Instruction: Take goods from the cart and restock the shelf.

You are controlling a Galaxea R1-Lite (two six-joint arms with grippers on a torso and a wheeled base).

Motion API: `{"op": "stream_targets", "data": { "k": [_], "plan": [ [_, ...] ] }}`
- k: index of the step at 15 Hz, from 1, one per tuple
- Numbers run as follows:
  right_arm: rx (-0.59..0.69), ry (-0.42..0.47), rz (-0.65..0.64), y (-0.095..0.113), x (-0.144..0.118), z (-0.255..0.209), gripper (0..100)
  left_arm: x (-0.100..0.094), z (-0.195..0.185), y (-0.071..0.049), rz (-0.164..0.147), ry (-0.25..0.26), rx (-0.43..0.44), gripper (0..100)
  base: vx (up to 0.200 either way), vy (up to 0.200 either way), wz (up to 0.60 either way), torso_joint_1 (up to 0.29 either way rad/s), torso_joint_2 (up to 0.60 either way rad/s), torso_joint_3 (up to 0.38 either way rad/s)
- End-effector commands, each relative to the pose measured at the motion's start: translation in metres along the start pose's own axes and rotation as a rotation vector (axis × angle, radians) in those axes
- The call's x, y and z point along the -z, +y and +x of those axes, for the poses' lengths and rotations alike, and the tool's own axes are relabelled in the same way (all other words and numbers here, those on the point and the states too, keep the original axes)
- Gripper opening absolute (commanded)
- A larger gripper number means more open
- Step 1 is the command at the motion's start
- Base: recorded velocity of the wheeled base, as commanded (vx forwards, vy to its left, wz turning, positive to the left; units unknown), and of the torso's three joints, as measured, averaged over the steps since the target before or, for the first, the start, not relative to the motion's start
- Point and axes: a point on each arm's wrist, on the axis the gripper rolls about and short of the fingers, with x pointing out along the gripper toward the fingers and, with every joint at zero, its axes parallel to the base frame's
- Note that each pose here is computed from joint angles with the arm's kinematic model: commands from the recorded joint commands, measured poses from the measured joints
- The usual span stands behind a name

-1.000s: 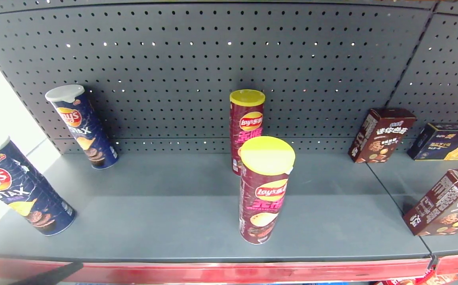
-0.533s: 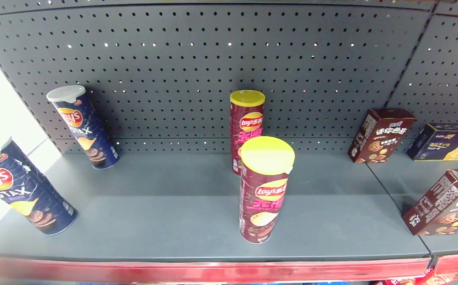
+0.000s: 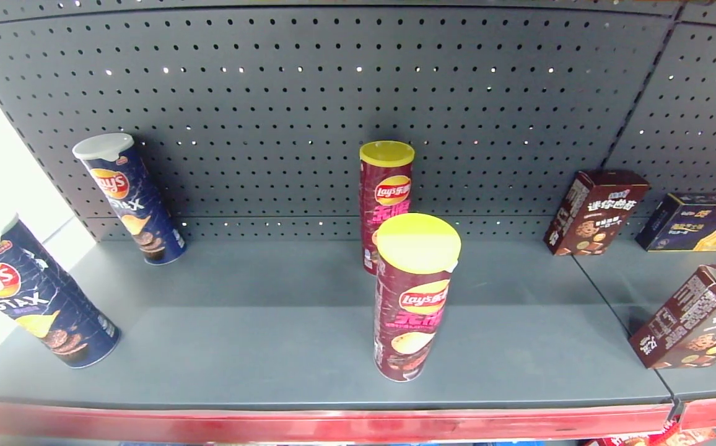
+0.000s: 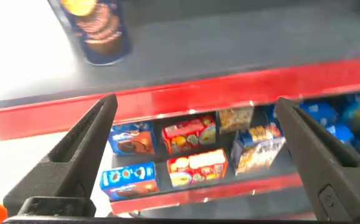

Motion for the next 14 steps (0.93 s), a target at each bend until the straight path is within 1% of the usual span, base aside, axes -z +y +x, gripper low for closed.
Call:
{"op": "stream_targets", "data": {
  "k": [1, 4, 6, 8, 9, 10, 11, 14],
  "plan": [
    [-0.001, 0.002, 0.000, 0.0000, 0.0000, 0.0001, 100, 0.0021, -0.0047, -0.0012, -0.035, -0.052, -0.040, 100, 0.000, 0.000, 0.00, 0.000, 0.00, 0.000],
    [-0.001, 0.002, 0.000, 0.0000, 0.0000, 0.0001, 100, 0.0022, -0.0047, -0.0012, -0.022, -0.050, -0.039, 100, 0.000, 0.000, 0.00, 0.000, 0.00, 0.000],
    [-0.001, 0.002, -0.002, 0.0000, 0.0000, 0.0001, 100, 0.0018, -0.0048, -0.0012, -0.043, -0.052, -0.040, 100, 0.000, 0.000, 0.00, 0.000, 0.00, 0.000],
    [-0.001, 0.002, 0.000, 0.0000, 0.0000, 0.0001, 100, 0.0016, -0.0048, -0.0011, -0.044, -0.054, -0.045, 100, 0.000, 0.000, 0.00, 0.000, 0.00, 0.000],
    [-0.001, 0.002, 0.000, 0.0000, 0.0000, 0.0001, 100, 0.0040, -0.0048, 0.0008, -0.040, -0.032, -0.130, 100, 0.000, 0.000, 0.00, 0.000, 0.00, 0.000],
    [-0.001, 0.002, 0.000, 0.0000, 0.0000, 0.0001, 100, 0.0084, -0.0056, 0.0034, -0.050, 0.018, -0.255, 100, 0.000, 0.000, 0.00, 0.000, 0.00, 0.000],
    [-0.001, 0.002, -0.002, 0.0000, 0.0000, 0.0001, 100, 0.0072, -0.0055, 0.0031, -0.050, 0.003, -0.242, 100, 0.000, 0.000, 0.00, 0.000, 0.00, 0.000],
    [0.000, 0.002, -0.001, 0.0000, 0.0000, 0.0001, 100, 0.0065, -0.0051, 0.0016, -0.055, -0.003, -0.167, 100, 0.000, 0.000, 0.00, 0.000, 0.00, 0.000]
  ]
}}
